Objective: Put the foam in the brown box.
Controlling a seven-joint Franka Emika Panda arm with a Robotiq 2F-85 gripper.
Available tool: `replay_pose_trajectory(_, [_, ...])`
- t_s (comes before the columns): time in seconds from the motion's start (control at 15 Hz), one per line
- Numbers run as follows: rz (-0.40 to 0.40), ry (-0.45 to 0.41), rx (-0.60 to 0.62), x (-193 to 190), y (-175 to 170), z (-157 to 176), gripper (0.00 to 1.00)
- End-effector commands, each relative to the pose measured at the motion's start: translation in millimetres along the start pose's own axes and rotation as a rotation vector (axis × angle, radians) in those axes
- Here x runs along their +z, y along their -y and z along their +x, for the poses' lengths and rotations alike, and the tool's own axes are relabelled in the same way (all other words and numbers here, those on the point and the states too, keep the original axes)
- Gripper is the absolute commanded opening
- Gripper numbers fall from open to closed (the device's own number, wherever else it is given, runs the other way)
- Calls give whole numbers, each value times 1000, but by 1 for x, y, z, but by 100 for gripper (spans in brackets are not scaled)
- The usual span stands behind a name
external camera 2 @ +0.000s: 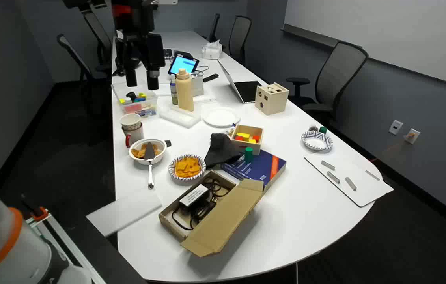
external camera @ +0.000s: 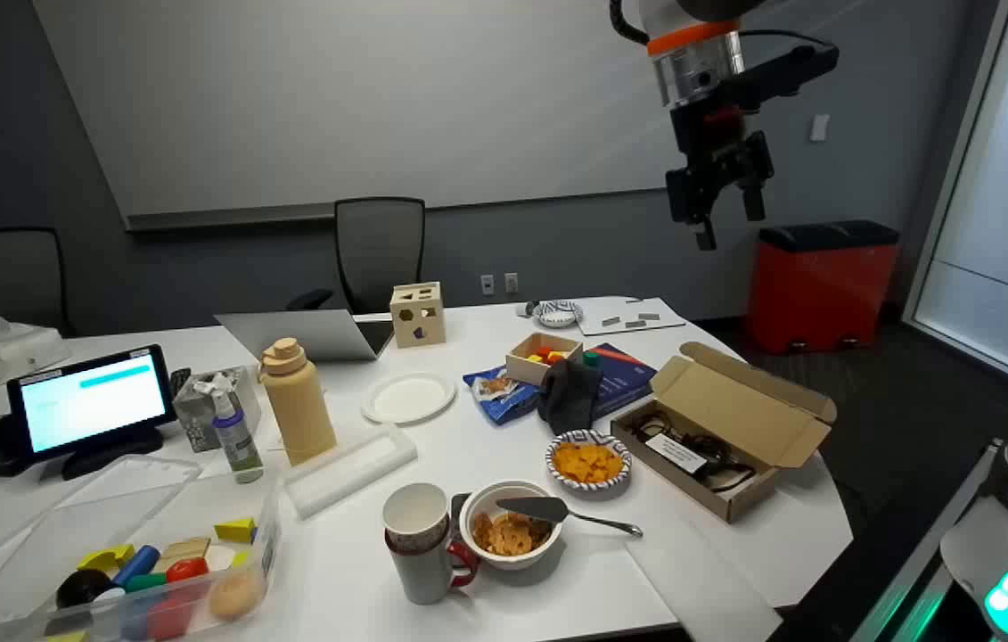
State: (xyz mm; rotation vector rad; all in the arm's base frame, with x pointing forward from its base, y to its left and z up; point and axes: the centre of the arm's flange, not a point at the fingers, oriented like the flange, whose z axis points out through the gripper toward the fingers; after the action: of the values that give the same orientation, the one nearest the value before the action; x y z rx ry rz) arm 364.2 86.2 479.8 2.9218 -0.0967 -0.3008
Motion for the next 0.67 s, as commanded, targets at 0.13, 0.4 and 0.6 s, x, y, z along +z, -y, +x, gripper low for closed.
replay_pose_trajectory(0.13, [0, -1, 0, 0, 0, 0, 100])
replay_pose_trajectory(0.4, [-6, 4, -19, 5, 6, -1, 100])
replay_pose_trajectory(0.6, [-32, 29, -64, 29, 55, 0, 100])
